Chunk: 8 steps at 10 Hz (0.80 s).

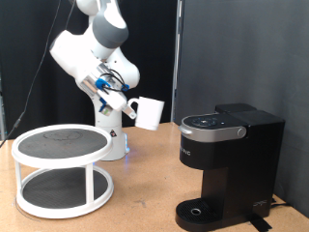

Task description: Make a cup of coffee with the keurig machine

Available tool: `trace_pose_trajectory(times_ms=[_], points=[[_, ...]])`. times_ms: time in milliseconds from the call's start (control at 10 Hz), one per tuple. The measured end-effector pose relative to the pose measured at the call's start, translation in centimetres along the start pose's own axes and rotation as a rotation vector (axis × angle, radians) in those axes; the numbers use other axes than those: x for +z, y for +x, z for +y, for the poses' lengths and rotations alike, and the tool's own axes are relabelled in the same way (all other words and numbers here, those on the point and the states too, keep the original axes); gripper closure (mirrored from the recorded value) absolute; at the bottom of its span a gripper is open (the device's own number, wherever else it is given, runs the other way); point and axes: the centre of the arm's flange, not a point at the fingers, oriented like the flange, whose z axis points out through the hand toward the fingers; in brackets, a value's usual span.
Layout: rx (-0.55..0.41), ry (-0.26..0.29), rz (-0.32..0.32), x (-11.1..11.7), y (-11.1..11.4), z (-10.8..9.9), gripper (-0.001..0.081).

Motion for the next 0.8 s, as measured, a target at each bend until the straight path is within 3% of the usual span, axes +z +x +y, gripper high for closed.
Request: trace_pose_trajectory(times_ms=[400, 800], points=[[-0.012, -0.015, -0.006, 0.1, 0.6, 0.8, 0.0805], [0.142, -0.036, 0.057, 2.1, 1.8, -0.3, 0.0805]])
